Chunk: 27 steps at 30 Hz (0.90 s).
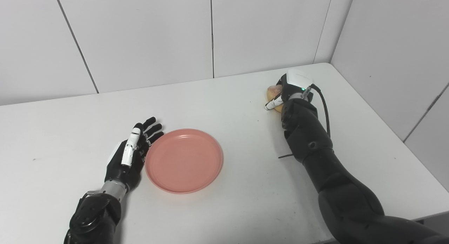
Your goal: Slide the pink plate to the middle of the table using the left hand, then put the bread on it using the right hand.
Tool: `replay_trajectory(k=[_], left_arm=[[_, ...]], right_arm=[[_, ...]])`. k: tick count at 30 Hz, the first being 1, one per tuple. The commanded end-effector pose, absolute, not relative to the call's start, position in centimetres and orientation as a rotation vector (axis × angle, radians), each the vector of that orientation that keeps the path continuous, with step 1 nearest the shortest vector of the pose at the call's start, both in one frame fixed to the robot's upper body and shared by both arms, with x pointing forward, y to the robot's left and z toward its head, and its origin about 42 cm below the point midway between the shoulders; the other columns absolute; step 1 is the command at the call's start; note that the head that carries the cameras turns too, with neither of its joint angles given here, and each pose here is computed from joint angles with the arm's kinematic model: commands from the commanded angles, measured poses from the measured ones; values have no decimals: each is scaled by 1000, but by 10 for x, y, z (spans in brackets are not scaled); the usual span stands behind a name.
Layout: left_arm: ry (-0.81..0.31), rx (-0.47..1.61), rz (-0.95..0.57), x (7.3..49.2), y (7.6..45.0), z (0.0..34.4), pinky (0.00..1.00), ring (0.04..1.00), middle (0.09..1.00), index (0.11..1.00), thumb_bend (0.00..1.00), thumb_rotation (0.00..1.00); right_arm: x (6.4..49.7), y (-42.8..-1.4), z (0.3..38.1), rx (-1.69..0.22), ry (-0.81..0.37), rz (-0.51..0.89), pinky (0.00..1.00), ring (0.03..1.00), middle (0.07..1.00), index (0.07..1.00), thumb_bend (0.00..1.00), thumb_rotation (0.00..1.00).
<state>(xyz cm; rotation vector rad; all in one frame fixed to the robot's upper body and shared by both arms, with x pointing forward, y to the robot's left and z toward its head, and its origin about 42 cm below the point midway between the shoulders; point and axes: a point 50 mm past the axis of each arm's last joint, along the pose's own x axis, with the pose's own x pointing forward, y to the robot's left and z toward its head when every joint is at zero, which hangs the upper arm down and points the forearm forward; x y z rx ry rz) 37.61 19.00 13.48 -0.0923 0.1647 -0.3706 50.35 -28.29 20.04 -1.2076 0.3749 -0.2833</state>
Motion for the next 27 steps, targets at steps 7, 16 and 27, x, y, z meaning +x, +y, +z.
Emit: replay_trajectory(k=[7,16,27], left_arm=[[229,-68,-378,373,188,122,868,881,885,870,318,1000],[232,-64,-376,373,185,121,872,886,888,873,316,1000],[215,-54,-376,373,176,120,873,884,885,871,309,1000]], right_arm=[[512,-285,232,-1151,288,-341,373,482,559,495,490,147],[504,-274,258,-1061,193,-307,375,505,579,496,490,150],[478,-231,304,-1103,3,-211,252,338,436,490,490,149]])
